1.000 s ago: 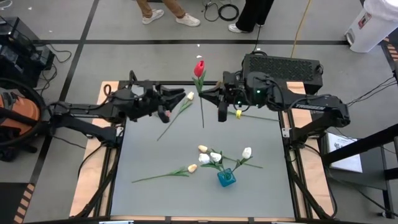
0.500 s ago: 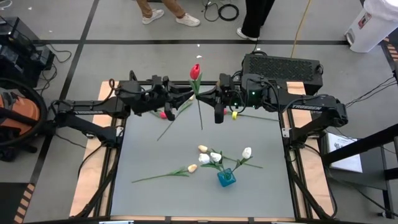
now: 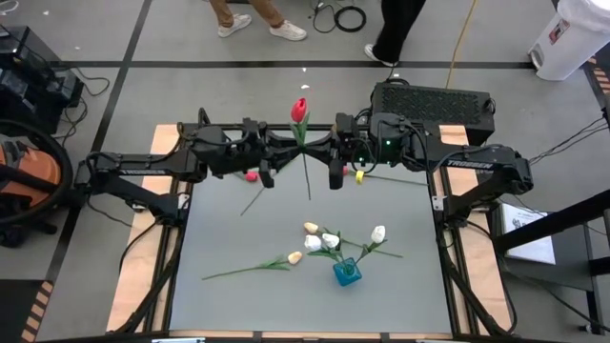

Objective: Sort flowers into vase by color
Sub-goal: Put the bottom right red tulip into the transparent vase

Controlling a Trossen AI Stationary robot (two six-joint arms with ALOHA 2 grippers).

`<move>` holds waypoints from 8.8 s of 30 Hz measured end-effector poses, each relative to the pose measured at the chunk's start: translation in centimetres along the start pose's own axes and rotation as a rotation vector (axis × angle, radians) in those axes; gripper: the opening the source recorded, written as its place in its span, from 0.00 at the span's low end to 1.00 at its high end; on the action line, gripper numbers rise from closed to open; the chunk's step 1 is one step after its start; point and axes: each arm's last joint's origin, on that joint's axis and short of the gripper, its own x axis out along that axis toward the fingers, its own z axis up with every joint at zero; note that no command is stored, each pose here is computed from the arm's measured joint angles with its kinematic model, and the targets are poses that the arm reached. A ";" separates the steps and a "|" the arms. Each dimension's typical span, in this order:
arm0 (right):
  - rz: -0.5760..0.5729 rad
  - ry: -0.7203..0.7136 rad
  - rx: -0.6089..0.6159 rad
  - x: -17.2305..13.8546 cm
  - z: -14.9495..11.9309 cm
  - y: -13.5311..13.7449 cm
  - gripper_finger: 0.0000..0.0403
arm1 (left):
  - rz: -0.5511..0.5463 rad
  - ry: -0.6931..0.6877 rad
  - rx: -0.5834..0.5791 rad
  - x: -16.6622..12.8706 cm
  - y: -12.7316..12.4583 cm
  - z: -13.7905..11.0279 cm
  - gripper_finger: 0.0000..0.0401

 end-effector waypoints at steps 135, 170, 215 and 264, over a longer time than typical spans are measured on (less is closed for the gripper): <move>-0.337 0.201 -0.069 -18.5 2.3 0.0 0.35 | 0.757 -0.073 0.315 -13.8 7.5 2.1 0.02; -0.454 0.171 0.052 -12.1 1.4 -0.5 0.35 | 0.639 0.013 0.352 -12.5 15.7 1.0 0.02; -0.451 0.175 0.048 -12.0 1.4 -0.5 0.35 | 0.637 0.127 0.285 -12.4 16.9 -1.2 0.02; -0.457 0.198 0.040 -12.1 1.2 -0.6 0.35 | 0.612 0.307 0.100 -11.6 17.1 -3.9 0.02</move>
